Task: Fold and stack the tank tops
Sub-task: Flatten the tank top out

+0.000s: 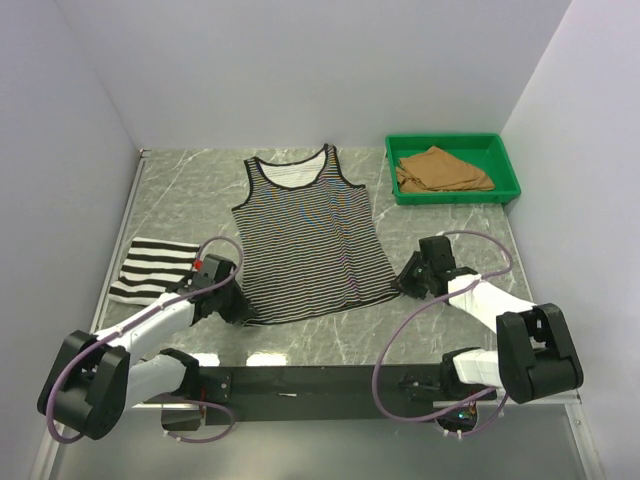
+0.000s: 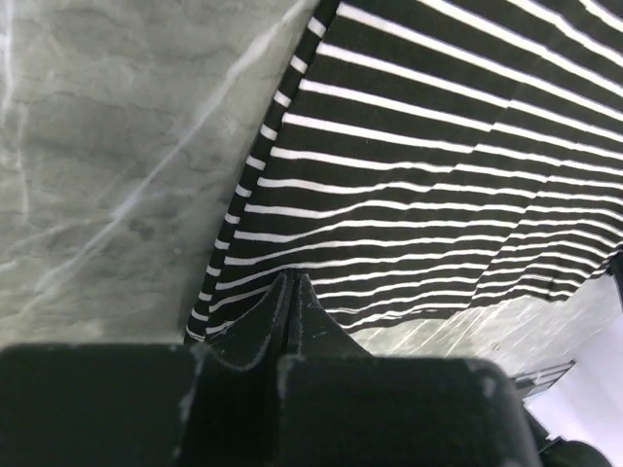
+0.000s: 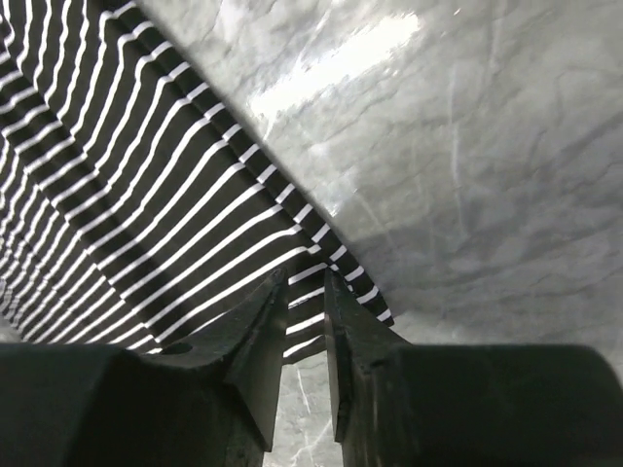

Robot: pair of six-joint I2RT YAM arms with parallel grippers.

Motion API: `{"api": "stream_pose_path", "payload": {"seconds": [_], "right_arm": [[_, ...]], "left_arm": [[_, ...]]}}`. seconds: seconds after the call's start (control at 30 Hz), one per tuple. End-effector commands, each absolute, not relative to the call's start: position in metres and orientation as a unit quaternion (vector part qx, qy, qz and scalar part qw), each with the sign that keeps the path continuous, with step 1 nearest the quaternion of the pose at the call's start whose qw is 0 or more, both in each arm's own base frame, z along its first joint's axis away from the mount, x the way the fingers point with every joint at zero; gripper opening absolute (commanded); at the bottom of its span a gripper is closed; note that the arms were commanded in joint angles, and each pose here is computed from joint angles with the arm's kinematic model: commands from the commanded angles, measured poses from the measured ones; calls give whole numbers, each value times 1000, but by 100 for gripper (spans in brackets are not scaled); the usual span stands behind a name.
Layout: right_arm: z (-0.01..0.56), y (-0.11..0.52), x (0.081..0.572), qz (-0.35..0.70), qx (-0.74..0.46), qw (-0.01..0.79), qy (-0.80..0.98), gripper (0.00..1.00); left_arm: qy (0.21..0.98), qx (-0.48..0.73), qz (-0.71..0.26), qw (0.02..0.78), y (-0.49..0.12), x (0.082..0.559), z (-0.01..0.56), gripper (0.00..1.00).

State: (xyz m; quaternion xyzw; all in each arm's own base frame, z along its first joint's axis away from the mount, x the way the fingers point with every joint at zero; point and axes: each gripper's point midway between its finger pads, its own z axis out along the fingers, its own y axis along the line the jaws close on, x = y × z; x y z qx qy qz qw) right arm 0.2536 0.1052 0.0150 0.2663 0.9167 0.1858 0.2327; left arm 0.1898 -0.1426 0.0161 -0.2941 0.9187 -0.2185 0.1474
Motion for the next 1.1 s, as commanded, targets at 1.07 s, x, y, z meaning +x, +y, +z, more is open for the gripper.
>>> {"api": "stream_pose_path", "payload": {"seconds": [1.07], "right_arm": [[149,248,241,206,38,334,919,44]], "left_arm": [[860,-304,-226,341,-90,352,169,38]]}}
